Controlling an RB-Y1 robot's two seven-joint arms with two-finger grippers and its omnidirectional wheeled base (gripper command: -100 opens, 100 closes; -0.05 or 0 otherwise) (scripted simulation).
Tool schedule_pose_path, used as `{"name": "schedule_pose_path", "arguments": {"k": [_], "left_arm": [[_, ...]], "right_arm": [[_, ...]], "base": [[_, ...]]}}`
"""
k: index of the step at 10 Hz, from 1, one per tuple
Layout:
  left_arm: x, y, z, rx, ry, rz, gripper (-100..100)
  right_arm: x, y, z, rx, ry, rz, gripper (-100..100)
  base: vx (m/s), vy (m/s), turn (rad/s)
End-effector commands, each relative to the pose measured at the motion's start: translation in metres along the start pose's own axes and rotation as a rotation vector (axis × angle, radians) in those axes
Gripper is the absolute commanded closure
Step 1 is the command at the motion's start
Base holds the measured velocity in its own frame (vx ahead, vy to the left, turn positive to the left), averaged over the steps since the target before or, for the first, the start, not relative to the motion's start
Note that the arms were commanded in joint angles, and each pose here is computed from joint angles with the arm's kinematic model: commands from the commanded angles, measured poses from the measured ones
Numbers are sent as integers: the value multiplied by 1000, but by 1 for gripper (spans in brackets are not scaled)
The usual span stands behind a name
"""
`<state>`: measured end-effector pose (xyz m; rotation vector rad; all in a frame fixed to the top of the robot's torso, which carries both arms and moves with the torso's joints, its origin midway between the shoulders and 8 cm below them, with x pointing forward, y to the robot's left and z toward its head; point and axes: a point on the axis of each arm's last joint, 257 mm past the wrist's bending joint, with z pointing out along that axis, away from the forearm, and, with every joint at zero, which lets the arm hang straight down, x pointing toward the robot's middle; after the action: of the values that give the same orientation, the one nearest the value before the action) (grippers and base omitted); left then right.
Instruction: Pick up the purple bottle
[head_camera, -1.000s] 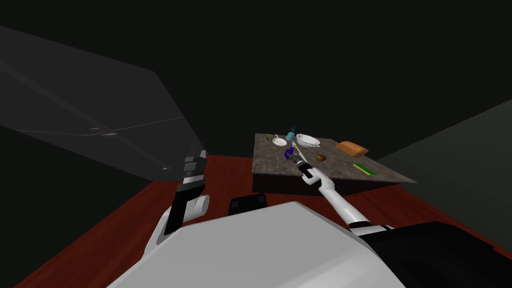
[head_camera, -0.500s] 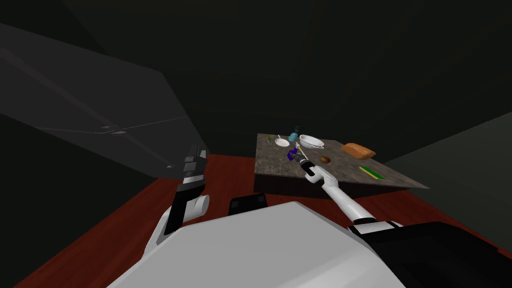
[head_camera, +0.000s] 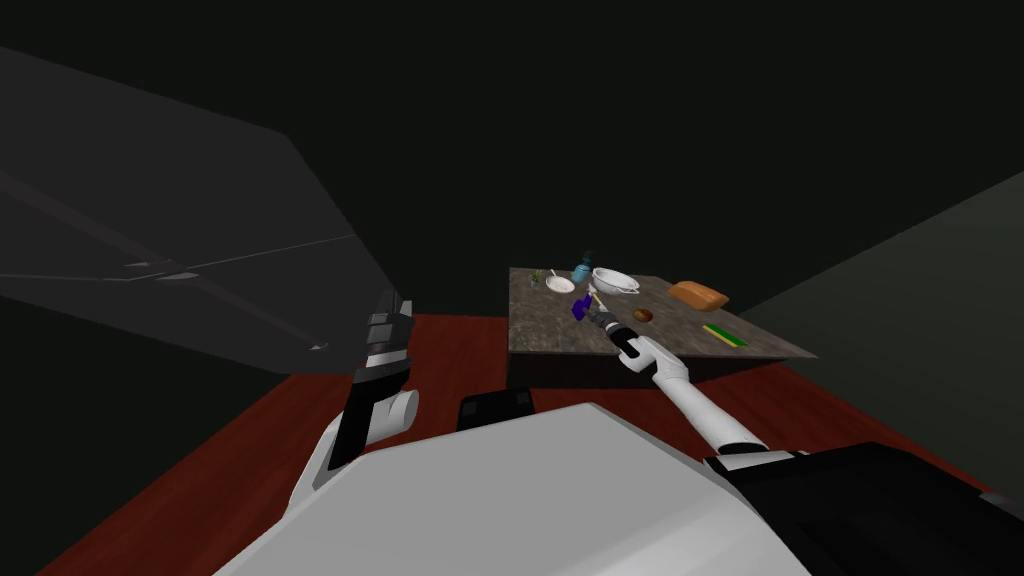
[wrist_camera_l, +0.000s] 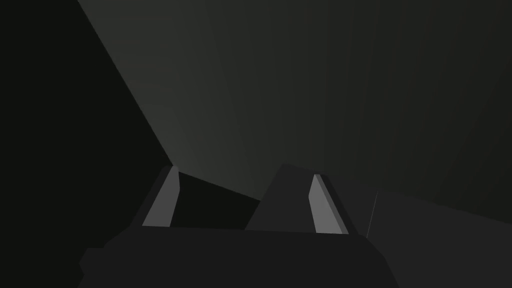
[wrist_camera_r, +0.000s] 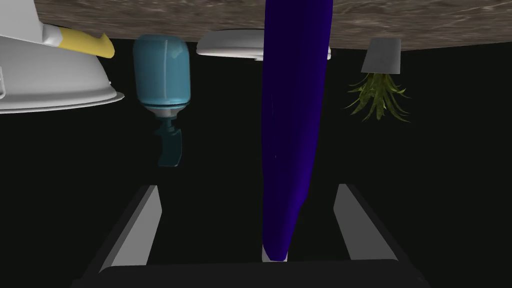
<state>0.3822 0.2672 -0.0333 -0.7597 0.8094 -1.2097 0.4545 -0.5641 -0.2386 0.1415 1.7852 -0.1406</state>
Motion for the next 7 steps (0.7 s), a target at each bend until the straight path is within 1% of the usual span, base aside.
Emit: {"name": "schedule_pose_path", "arguments": {"k": [1,5,6,7], "left_arm": [[0,0,0,0,0,0,0],[0,0,0,0,0,0,0],[0,0,0,0,0,0,0],[0,0,0,0,0,0,0]], "right_arm": [[-1,5,0,-23,-5,0,-100],[-1,5,0,-23,-5,0,-100],[4,10,6,-54,6,-11,-100],[11,-1,5,-32,20,17,-100]], "base": [[-3,-4,11],[1,1,-3],[-21,25,103],[-27,31,83]]}}
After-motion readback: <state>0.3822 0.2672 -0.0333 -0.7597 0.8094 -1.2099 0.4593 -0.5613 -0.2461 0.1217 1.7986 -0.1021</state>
